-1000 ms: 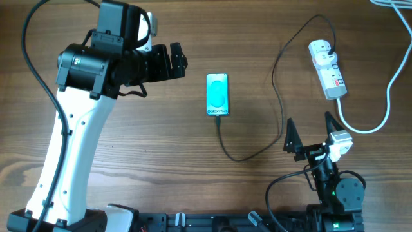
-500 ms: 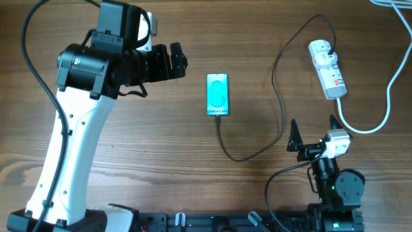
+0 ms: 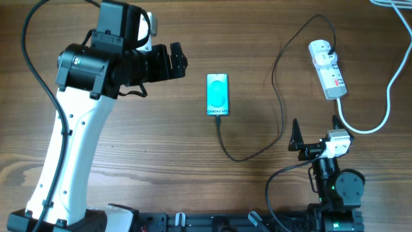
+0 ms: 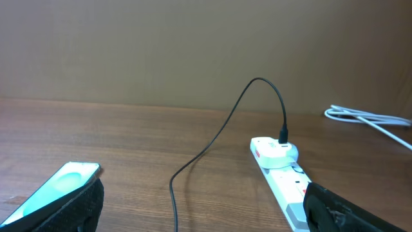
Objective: Plug charger to phone and switch on socket
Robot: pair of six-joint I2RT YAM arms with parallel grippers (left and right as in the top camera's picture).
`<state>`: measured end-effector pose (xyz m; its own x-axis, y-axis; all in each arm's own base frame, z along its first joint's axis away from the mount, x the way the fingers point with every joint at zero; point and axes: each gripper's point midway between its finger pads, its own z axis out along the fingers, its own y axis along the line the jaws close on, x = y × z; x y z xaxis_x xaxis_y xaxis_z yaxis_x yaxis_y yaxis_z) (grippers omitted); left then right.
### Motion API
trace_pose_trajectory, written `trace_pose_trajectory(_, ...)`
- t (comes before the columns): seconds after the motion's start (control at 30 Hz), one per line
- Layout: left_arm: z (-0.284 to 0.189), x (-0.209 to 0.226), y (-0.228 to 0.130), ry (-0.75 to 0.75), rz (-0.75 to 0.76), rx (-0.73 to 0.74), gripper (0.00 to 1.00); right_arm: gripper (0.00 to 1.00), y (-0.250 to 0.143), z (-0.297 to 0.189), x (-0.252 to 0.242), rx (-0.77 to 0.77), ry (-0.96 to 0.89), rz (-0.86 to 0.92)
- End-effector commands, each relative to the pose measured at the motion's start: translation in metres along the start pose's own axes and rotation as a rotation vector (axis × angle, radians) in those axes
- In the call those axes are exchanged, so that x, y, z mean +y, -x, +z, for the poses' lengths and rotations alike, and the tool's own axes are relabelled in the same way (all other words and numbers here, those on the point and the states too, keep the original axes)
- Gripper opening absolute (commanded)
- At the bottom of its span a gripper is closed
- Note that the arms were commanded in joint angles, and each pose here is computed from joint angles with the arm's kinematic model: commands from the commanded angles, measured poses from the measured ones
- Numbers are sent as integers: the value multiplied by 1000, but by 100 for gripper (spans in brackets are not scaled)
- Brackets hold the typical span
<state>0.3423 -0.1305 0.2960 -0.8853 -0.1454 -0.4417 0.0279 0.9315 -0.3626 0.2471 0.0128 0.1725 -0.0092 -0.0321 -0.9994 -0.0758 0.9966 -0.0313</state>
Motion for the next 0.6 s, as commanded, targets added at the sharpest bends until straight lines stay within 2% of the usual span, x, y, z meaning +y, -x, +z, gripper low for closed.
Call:
trace_pose_trajectory(0.0, -5, 2, 2, 6, 3, -17, 100, 100, 2, -1, -6, -10, -31, 0)
trace_pose_trajectory(0.57, -5, 2, 2, 6, 3, -17, 100, 100, 2, -1, -5, -12, -26, 33)
